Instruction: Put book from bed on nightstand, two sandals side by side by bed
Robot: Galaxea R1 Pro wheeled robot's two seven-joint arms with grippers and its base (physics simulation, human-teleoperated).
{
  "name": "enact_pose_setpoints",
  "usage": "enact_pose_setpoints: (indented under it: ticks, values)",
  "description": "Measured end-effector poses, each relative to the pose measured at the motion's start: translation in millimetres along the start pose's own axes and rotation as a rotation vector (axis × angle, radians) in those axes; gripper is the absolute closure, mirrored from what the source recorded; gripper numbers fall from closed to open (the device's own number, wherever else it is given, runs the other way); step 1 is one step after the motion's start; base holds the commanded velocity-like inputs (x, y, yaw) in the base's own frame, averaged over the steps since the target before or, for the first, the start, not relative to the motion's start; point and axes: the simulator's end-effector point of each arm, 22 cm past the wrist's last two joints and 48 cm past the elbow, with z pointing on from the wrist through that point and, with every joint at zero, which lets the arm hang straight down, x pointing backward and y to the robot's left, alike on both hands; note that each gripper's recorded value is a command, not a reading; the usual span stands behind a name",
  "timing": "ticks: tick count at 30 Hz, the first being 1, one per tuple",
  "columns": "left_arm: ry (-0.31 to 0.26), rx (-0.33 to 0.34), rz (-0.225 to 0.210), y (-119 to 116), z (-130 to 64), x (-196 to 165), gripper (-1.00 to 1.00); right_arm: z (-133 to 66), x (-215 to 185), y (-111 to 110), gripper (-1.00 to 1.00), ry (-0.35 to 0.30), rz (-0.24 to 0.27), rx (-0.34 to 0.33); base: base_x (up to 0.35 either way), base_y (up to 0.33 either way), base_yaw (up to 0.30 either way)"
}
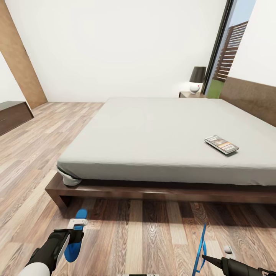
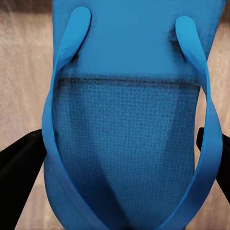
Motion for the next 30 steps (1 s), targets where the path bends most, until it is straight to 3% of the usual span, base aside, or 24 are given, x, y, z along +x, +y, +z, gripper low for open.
enact_pose_setpoints:
  ticks: [6, 30]
  values:
    - [-0.008, 0.005, 0.005, -1.6, 11.2, 12.7, 1.0, 1.9, 7.3, -8.3, 1.0, 0.013, 0.019, 0.013, 0.0, 0.0, 0.0]
    - [0.105, 0.01, 0.015, -7.3, 43.6, 68.2, 1.0, 8.6, 37.9, -34.7, 1.0, 0.065, 0.097, 0.04, 0.0, 0.0, 0.0]
